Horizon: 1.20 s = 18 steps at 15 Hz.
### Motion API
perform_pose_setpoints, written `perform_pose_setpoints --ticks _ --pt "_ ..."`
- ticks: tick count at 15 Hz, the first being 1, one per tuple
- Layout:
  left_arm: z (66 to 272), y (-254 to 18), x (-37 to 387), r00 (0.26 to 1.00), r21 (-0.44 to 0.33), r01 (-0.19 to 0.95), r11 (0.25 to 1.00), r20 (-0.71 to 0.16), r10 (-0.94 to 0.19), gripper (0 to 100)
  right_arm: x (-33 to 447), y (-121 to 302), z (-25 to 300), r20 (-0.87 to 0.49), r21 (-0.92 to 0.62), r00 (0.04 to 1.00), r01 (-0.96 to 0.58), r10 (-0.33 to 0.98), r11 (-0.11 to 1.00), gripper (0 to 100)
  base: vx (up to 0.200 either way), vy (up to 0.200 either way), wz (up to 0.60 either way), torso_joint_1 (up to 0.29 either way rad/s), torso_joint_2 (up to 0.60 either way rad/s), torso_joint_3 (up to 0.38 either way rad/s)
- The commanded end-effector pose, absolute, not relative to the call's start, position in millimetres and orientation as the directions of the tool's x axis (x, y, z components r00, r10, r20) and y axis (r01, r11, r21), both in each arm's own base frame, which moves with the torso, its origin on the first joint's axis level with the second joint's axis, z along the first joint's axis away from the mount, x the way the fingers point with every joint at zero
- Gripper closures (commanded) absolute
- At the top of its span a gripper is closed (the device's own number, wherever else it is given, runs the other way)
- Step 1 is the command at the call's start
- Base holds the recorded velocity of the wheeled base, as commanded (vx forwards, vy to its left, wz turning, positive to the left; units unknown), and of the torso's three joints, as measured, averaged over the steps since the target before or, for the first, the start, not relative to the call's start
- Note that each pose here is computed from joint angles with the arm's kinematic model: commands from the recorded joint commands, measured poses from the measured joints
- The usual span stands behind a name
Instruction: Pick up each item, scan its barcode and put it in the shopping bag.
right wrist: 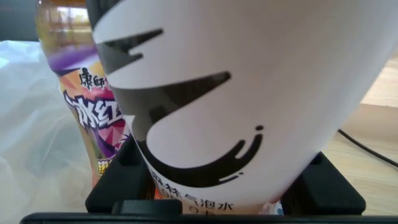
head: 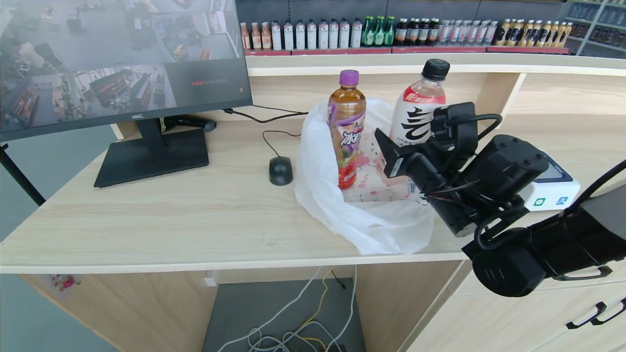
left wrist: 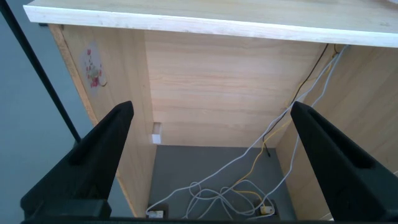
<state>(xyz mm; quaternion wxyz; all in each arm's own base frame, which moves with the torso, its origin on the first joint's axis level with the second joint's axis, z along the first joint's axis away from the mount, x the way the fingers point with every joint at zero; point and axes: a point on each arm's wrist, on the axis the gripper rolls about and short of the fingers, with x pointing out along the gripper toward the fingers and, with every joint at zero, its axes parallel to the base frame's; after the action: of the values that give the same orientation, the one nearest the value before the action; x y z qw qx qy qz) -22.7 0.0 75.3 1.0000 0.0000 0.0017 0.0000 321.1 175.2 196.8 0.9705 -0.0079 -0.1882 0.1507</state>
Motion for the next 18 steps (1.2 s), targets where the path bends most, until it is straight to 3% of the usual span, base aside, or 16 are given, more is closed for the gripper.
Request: perform_pose_setpoints --ticks 1,8,12,18 --pt "75.4 0.0 -22.7 1.0 0.0 0.0 1.0 -0.003 0.0 0 332.3 179.0 179.9 0.326 -0.081 0.898 -0.285 0.296 0.955 100 0.0 0.0 0.0 0.0 0.0 0.0" --pt "75.4 0.0 -22.7 1.0 0.0 0.0 1.0 -0.003 0.0 0 346.6 172.1 164.9 0.293 -0.095 0.916 -0.256 0.273 0.962 100 0.0 0.0 0.0 0.0 0.0 0.0" --pt "75.4 0.0 -22.7 1.0 0.0 0.0 1.0 -0.003 0.0 0 352.4 152.4 178.7 0.333 -0.124 0.913 -0.204 0.234 0.971 100 0.0 0.0 0.0 0.0 0.0 0.0" --pt "75.4 0.0 -22.7 1.0 0.0 0.0 1.0 -0.003 0.0 0 345.9 168.9 176.0 0.326 -0.125 0.904 -0.25 0.277 0.96 100 0.0 0.0 0.0 0.0 0.0 0.0"
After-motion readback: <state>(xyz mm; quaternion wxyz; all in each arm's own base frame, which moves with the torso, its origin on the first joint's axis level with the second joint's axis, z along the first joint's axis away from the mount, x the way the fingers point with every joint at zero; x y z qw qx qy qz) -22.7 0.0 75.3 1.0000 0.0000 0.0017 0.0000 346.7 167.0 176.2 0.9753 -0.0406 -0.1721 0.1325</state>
